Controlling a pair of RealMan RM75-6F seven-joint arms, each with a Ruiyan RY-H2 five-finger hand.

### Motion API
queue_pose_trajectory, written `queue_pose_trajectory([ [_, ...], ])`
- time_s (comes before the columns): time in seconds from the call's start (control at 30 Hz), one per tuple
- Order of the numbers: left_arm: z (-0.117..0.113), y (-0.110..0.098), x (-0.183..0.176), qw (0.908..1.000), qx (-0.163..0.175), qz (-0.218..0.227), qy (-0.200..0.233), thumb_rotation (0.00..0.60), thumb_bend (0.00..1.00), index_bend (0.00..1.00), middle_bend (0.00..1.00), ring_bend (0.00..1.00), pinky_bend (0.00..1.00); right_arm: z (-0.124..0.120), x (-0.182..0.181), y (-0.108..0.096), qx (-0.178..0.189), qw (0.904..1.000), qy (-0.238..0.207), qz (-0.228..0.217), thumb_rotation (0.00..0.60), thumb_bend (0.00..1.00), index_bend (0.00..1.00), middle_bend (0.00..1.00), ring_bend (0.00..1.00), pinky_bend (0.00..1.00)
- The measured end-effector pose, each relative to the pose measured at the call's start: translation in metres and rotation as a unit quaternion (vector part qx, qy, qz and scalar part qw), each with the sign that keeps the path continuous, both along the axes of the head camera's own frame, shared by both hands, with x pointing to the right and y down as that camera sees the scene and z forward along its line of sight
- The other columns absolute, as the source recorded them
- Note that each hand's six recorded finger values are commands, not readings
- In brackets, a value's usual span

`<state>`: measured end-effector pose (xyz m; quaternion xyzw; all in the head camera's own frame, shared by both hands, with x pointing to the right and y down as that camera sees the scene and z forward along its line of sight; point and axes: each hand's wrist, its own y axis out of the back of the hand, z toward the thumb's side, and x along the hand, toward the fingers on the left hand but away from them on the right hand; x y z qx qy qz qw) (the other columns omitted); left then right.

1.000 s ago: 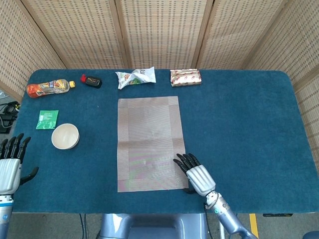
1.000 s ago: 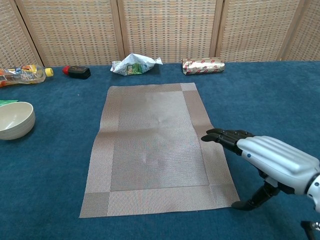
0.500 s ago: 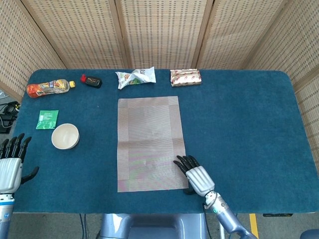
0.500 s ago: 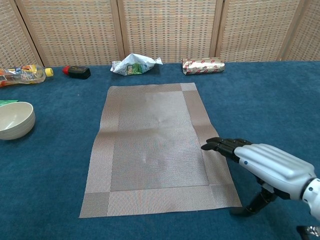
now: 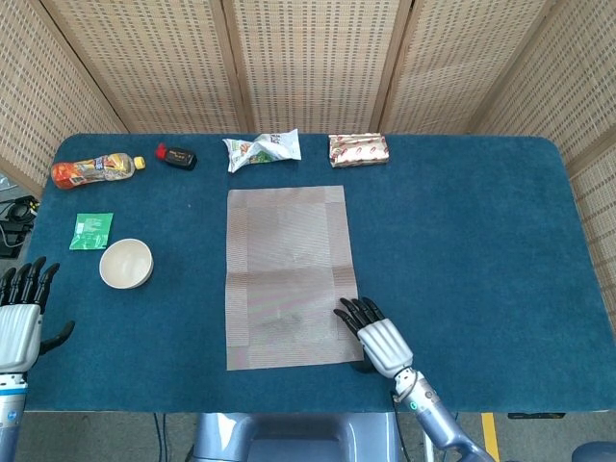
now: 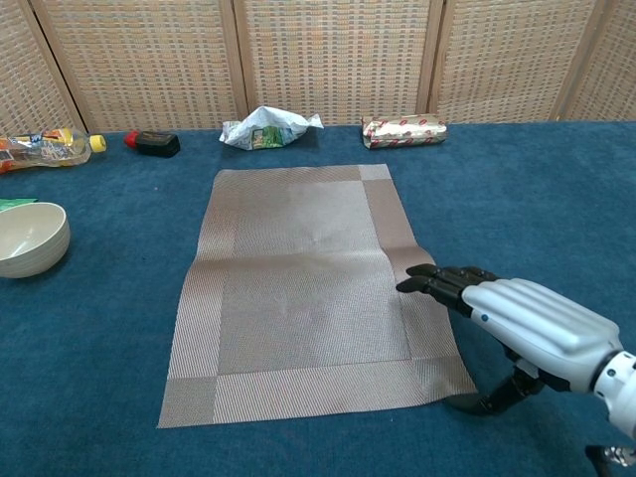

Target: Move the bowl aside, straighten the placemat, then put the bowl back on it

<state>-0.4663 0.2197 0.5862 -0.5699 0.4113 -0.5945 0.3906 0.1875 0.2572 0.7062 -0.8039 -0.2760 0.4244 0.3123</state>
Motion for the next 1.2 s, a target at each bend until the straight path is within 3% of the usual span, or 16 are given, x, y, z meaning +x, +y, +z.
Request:
queue_pose_trajectory([
  [0.2,0.0,0.0,0.001,1.0,0.0,0.0,0.002,0.6,0.23,0.07,0.0,0.0,0.0,-0.003,0.0,0.0,0.013,0.9993,-0.035,0.009,0.6,0.51,0.13,0.0,0.0,0.05],
  [0.37,-0.001,-0.001,-0.001,1.0,0.0,-0.003,0.003,0.6,0.23,0.07,0.0,0.0,0.0,0.003,0.002,0.004,0.004,0.9995,-0.031,0.008,0.6,0.52,0.14,0.0,0.0,0.04],
  [0.53,-0.001,-0.001,-0.001,1.0,-0.002,-0.003,0.003,0.6,0.23,0.07,0.0,0.0,0.0,0.006,0.002,0.005,-0.001,0.9992,-0.039,0.014,0.6,0.48,0.3,0.01,0.0,0.06],
  [0.7,0.001,-0.001,-0.002,1.0,-0.006,-0.006,0.003,0.6,0.23,0.07,0.0,0.0,0.0,0.005,0.002,0.001,0.015,0.9983,-0.051,0.025,0.6,0.46,0.46,0.12,0.0,0.12],
  [0.93,0.001,-0.001,-0.002,1.0,-0.005,-0.007,0.002,0.6,0.23,0.08,0.0,0.0,0.0,0.007,0.002,-0.002,0.032,0.9964,-0.068,0.039,0.6,0.46,0.53,0.16,0.0,0.13],
  [1.2,0.001,-0.002,-0.002,0.9999,-0.006,-0.008,0.003,0.6,0.23,0.08,0.0,0.0,0.0,0.009,0.002,-0.002,0.034,0.996,-0.071,0.042,0.6,0.54,0.56,0.17,0.0,0.13],
])
